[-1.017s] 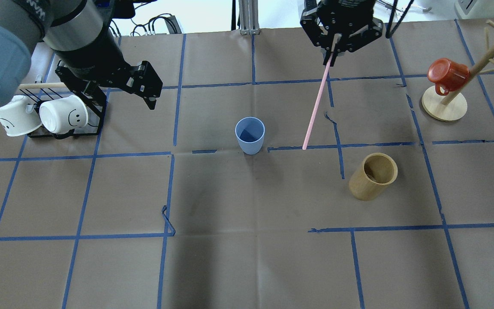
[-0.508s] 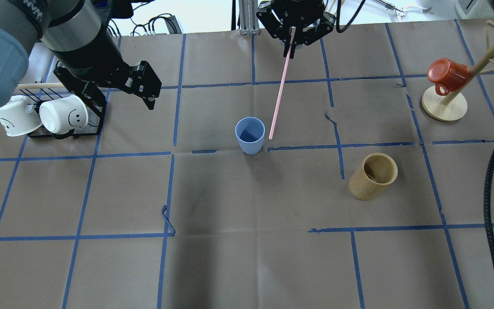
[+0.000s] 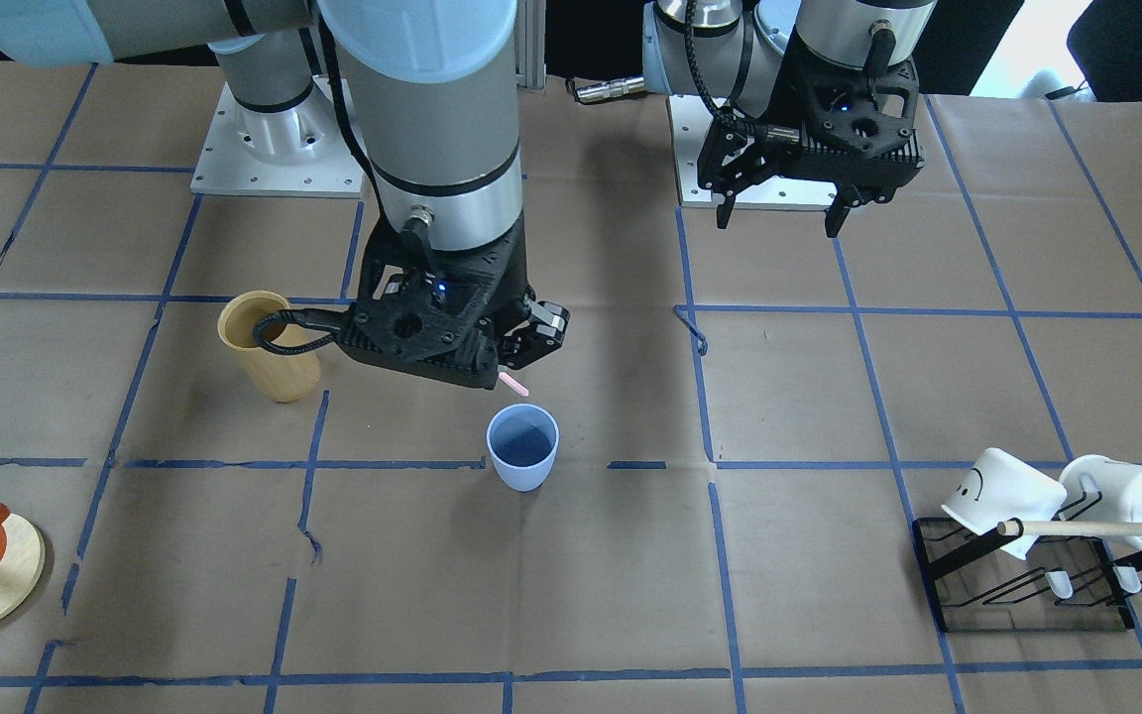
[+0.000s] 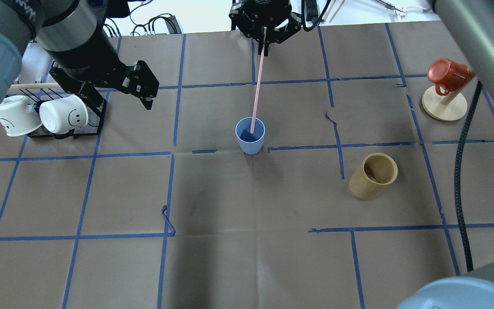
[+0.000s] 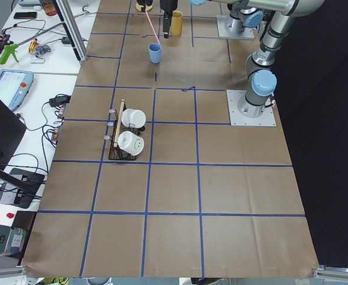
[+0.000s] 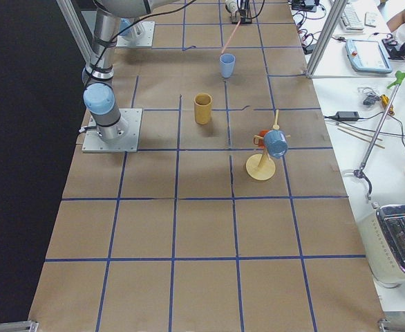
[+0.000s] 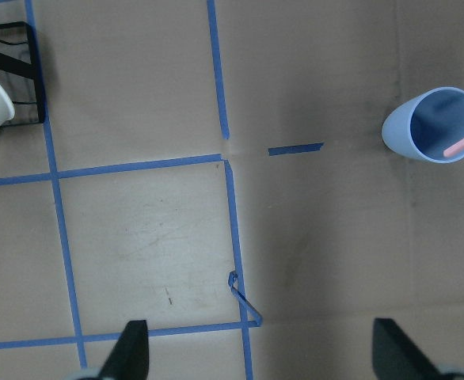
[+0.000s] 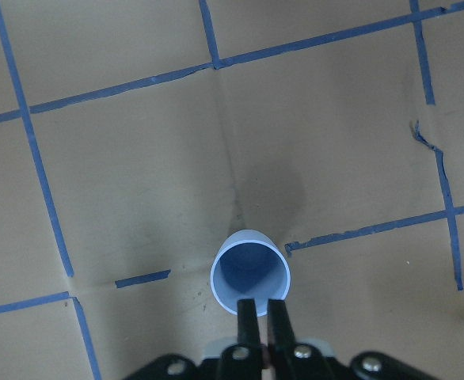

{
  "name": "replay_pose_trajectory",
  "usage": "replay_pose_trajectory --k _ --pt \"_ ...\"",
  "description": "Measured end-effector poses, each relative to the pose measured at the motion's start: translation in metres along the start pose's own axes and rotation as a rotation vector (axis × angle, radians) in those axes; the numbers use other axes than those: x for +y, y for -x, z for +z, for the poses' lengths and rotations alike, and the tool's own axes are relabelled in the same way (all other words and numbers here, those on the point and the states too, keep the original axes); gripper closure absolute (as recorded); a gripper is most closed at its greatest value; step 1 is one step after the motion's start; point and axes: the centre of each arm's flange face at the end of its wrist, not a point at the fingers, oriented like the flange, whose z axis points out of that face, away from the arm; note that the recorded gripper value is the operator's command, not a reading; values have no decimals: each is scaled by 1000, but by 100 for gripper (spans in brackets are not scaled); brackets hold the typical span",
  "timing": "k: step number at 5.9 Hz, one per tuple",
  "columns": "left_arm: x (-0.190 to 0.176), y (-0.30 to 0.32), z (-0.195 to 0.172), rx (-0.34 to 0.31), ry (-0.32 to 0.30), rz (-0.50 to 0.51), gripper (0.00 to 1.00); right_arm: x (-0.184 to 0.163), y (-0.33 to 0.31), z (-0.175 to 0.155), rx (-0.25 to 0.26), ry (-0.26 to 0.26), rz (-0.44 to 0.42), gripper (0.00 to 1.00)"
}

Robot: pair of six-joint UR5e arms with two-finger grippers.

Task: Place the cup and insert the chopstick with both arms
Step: 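Move the pink chopstick over the blue cup with the right gripper, then lower the chopstick into the blue cup with the right gripper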

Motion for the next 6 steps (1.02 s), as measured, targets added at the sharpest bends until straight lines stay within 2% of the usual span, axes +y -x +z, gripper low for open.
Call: replay_pose_trajectory --k 2,5,6 --pt "0 0 0 1 -1 0 1 -4 6 17 30 -23 -63 96" --pt "0 2 -1 2 -3 4 1 2 5 60 42 7 -60 95" --pt "0 2 -1 2 -3 4 1 5 3 74 48 22 -61 86"
